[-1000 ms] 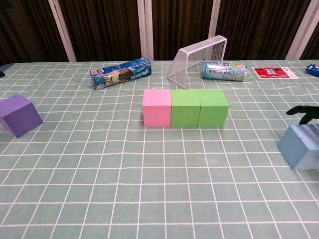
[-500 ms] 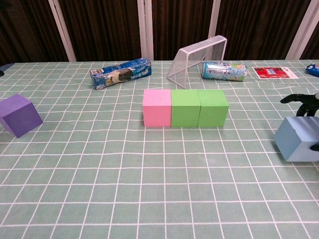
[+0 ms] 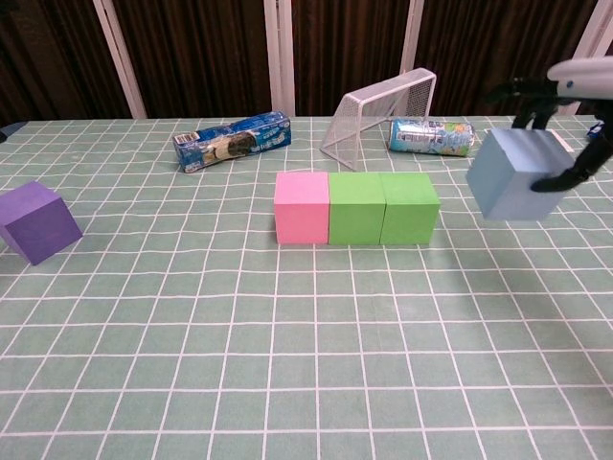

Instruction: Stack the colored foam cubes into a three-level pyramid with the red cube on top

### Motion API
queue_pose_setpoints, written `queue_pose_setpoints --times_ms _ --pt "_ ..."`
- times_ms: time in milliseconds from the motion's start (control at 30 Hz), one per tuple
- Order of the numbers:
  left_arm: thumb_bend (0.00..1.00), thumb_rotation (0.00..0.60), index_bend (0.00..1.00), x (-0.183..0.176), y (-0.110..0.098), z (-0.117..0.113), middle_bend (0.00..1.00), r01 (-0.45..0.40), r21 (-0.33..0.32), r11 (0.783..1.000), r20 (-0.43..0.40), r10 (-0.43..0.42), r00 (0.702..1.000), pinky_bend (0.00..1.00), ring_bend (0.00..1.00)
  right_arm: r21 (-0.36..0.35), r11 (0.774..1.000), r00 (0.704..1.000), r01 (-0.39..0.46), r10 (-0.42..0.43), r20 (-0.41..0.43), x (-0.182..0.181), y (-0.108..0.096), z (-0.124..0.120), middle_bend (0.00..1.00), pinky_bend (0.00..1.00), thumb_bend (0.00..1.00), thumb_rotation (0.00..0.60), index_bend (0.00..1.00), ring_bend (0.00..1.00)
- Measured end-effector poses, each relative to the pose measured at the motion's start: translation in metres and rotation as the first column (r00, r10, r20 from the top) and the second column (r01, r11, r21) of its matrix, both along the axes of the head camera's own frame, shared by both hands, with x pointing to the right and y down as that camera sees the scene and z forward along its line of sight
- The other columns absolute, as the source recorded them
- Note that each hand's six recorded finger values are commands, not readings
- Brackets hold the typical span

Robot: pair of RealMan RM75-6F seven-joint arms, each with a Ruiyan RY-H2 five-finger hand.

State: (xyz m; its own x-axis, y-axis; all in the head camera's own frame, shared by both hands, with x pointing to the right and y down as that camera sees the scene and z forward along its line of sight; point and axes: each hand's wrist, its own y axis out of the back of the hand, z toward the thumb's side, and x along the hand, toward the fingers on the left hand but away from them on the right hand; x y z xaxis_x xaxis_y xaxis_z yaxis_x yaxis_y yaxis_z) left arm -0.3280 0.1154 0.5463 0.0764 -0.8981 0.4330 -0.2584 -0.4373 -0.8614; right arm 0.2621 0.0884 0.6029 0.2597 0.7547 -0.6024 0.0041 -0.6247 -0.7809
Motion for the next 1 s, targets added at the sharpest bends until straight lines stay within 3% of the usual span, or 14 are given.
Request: queue_pose_setpoints --times_ms 367,700,1000 --pt "0.11 0.600 0.00 -0.004 -0.003 0.003 0.01 0.024 -0.025 0.999 -0.023 -0.024 0.999 0.04 0.01 -0.003 0.999 0.999 0.034 -0.034 0.014 -0.076 -0.048 -0.021 0.42 0.00 0.30 0.600 0.00 0.30" --pt "0.11 0.600 0.00 -0.012 -0.008 0.006 0.01 0.044 -0.048 0.998 -0.030 -0.045 0.999 0.04 0.01 -0.034 0.989 0.988 0.145 -0.146 -0.048 -0.159 -0.049 -0.002 0.42 0.00 0.30 0.600 0.00 0.30" --pt "0.11 0.600 0.00 -0.016 -0.010 0.006 0.01 0.057 -0.051 0.997 -0.033 -0.059 0.998 0.04 0.01 -0.031 0.988 0.981 0.152 -0.154 -0.118 -0.172 -0.055 0.013 0.42 0.00 0.30 0.600 0.00 0.30"
